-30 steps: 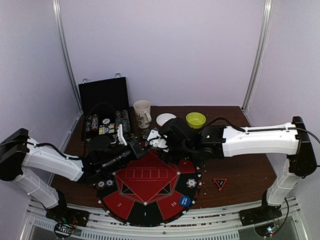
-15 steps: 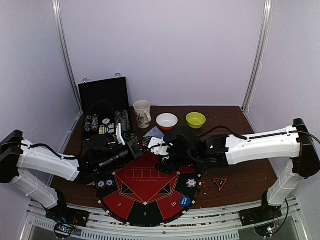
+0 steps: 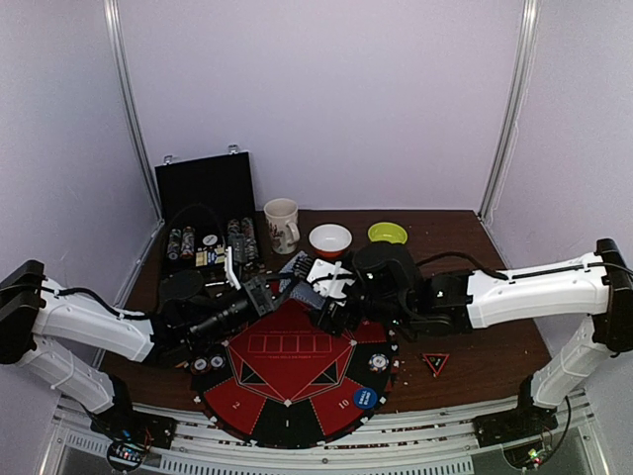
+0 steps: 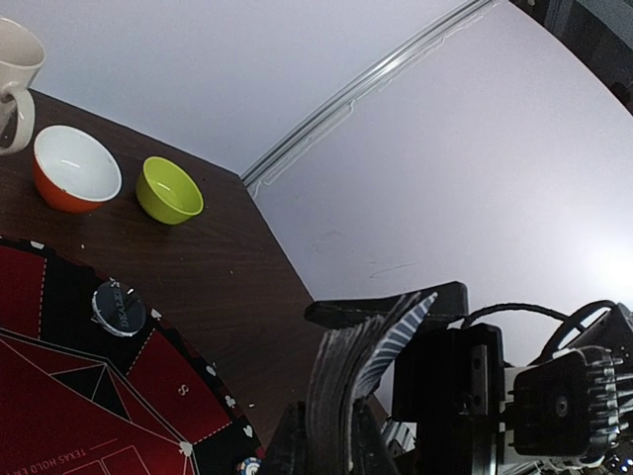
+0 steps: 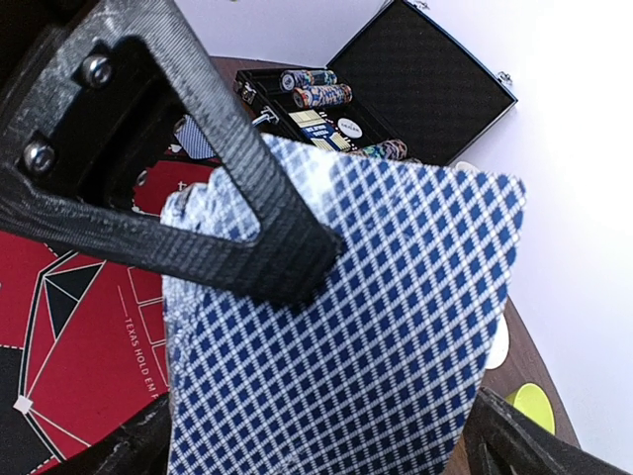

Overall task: Distribute texas hold em gaming equipment
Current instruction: Pass from the right arm to the left, then pass from the left arm to the right

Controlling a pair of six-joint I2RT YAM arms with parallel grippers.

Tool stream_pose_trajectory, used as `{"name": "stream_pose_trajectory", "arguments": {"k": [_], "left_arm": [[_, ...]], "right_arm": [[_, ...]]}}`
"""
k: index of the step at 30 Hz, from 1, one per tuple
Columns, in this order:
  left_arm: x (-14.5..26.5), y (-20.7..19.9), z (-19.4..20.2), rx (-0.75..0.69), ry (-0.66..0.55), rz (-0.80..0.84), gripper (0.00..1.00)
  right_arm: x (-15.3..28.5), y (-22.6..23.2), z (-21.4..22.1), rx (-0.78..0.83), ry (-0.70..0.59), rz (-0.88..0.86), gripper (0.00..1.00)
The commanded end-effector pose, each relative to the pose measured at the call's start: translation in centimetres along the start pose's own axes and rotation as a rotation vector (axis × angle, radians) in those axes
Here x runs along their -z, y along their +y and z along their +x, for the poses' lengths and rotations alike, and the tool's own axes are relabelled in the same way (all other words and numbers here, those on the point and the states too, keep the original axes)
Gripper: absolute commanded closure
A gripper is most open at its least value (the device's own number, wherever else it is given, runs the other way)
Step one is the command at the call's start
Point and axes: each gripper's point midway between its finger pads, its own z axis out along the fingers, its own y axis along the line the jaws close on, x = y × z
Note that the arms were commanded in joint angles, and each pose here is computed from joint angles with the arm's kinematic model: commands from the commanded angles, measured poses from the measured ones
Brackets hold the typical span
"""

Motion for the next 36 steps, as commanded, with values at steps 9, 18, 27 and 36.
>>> {"name": "stream_pose_trajectory", "arguments": {"k": [9,18,27,36], "left_arm": [[0.1,-1.0,-1.2,0.040,-0.048,0.060,1.00],[0.1,-0.5,-1.1,0.056,-0.052,0.051,1.00],[0.1,-0.6,-1.1,0.060,-0.050,0.062,1.00],[0.1,-0.7,-0.6,0.068,-0.031,0.092,0.88]], "right_arm": [[-1.0,-0.1,-1.1,-0.030,-0.034,0.003,0.21],[-0.7,-0.3,-1.6,-0.076,-0.061,0.008,0.08],[-0.8,-0.4,-1.5,-0.104,-0.064,0.020,0.36],[-0.8,-0.7,-1.2,-0.070,-0.031,0.031,0.45]]}}
